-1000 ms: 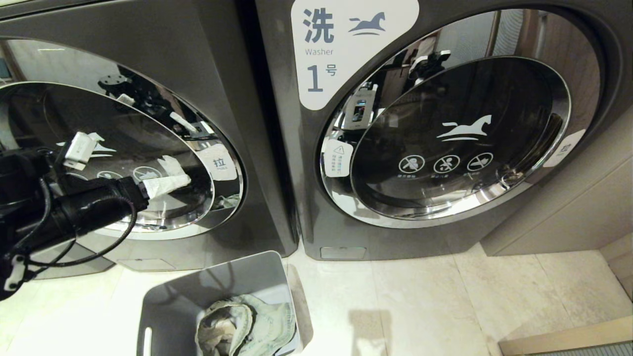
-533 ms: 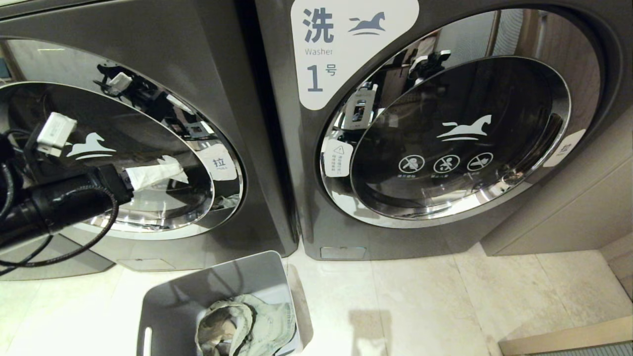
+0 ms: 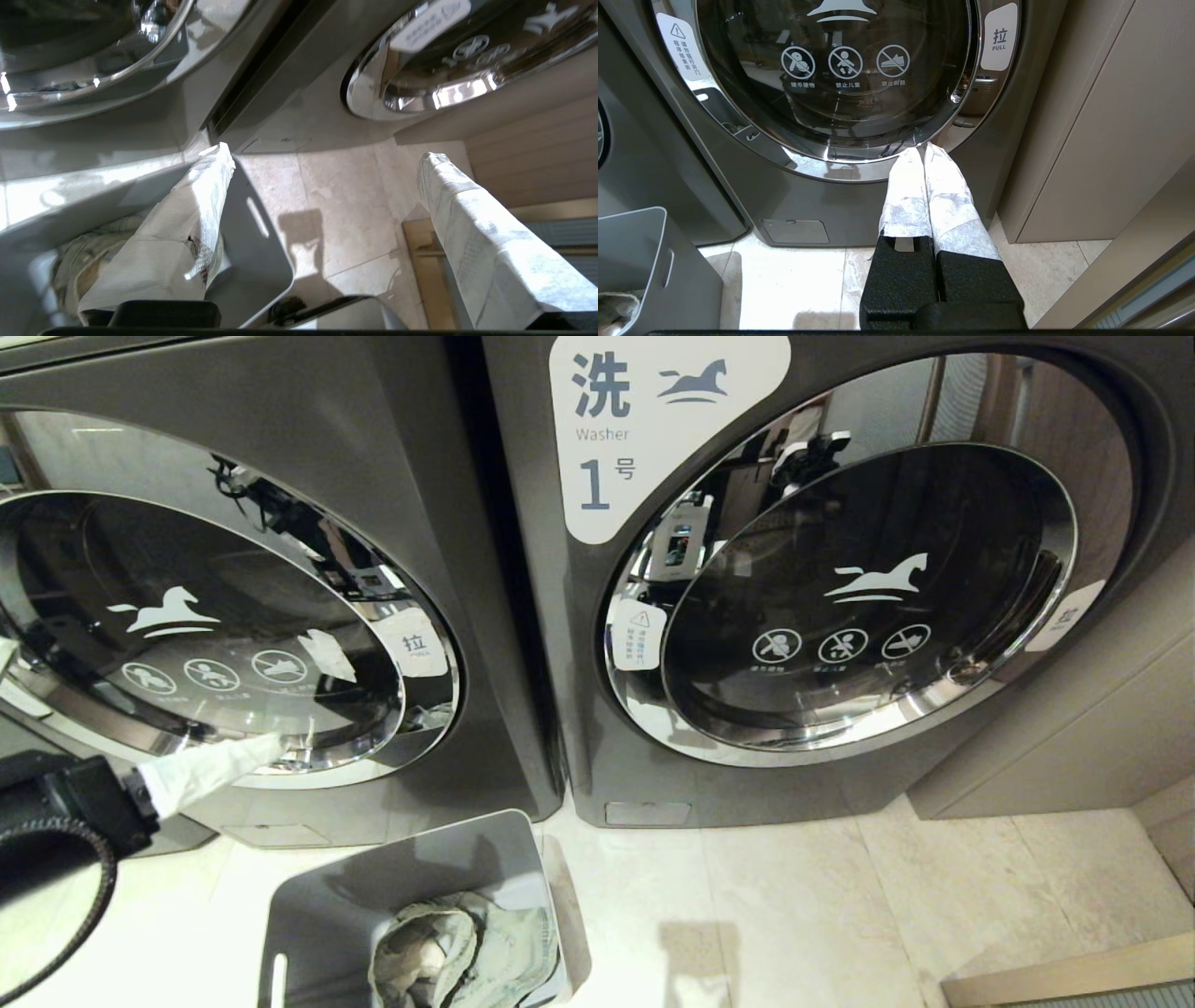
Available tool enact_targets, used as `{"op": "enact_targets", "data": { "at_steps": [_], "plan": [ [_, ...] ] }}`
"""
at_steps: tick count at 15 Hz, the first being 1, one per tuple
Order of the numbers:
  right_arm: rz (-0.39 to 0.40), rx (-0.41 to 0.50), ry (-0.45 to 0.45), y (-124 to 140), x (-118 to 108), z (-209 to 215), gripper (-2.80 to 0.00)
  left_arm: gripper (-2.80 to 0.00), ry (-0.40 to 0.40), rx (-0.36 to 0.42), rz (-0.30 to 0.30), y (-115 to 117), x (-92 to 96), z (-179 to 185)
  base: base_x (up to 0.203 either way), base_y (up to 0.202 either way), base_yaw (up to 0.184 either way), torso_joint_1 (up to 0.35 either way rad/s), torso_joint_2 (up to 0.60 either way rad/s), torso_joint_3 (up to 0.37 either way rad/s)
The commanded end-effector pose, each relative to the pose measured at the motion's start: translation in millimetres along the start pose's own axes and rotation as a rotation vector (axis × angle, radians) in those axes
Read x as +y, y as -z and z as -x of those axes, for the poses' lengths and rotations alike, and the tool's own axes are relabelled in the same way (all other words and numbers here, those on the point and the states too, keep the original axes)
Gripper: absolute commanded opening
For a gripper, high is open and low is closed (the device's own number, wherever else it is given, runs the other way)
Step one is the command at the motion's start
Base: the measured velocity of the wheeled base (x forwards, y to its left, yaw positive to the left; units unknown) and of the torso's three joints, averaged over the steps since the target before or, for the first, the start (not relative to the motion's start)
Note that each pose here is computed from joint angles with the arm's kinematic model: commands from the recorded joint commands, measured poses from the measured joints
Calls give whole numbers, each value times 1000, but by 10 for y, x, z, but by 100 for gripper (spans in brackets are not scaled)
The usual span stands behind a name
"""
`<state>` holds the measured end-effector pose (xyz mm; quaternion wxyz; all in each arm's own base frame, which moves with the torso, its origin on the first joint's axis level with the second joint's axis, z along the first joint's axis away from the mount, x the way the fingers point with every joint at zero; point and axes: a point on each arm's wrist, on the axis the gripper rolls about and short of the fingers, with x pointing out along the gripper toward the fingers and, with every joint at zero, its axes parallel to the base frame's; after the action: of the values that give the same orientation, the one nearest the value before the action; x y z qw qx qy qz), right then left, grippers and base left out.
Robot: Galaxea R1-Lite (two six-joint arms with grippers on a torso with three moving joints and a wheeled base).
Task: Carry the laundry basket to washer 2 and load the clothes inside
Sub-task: Open the lid of the washing machine
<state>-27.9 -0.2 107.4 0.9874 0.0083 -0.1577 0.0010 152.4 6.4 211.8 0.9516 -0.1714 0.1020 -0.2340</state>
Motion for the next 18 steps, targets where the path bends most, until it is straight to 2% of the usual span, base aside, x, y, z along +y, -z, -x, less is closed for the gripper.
{"op": "enact_targets", "data": {
  "at_steps": [1,4,8,9,10,12,15,18],
  "plan": [
    [0,39,0,115,-2,-6,-280,0,9,-34,-39,103,-128,204,0,0,0,0,0,0],
    [0,39,0,115,-2,-6,-280,0,-63,-48,-130,397,-226,399,0,0,0,0,0,0],
    [0,39,0,115,-2,-6,-280,0,-162,-73,-172,756,-369,760,0,0,0,0,0,0],
    [0,39,0,115,-2,-6,-280,-97,-180,-78,-185,860,-385,868,0,0,0,0,0,0],
    [0,39,0,115,-2,-6,-280,-280,-195,-84,-195,954,-394,960,0,0,0,0,0,0],
    [0,39,0,115,-2,-6,-280,-280,-251,-73,-215,1154,-376,1094,0,0,0,0,0,0],
    [0,39,0,115,-2,-6,-280,-280,-430,-38,-291,1543,-236,1151,0,0,0,0,0,0],
    [0,39,0,115,-2,-6,-280,-280,-445,-98,-316,1632,-254,1241,0,0,0,0,0,0]
  ]
}}
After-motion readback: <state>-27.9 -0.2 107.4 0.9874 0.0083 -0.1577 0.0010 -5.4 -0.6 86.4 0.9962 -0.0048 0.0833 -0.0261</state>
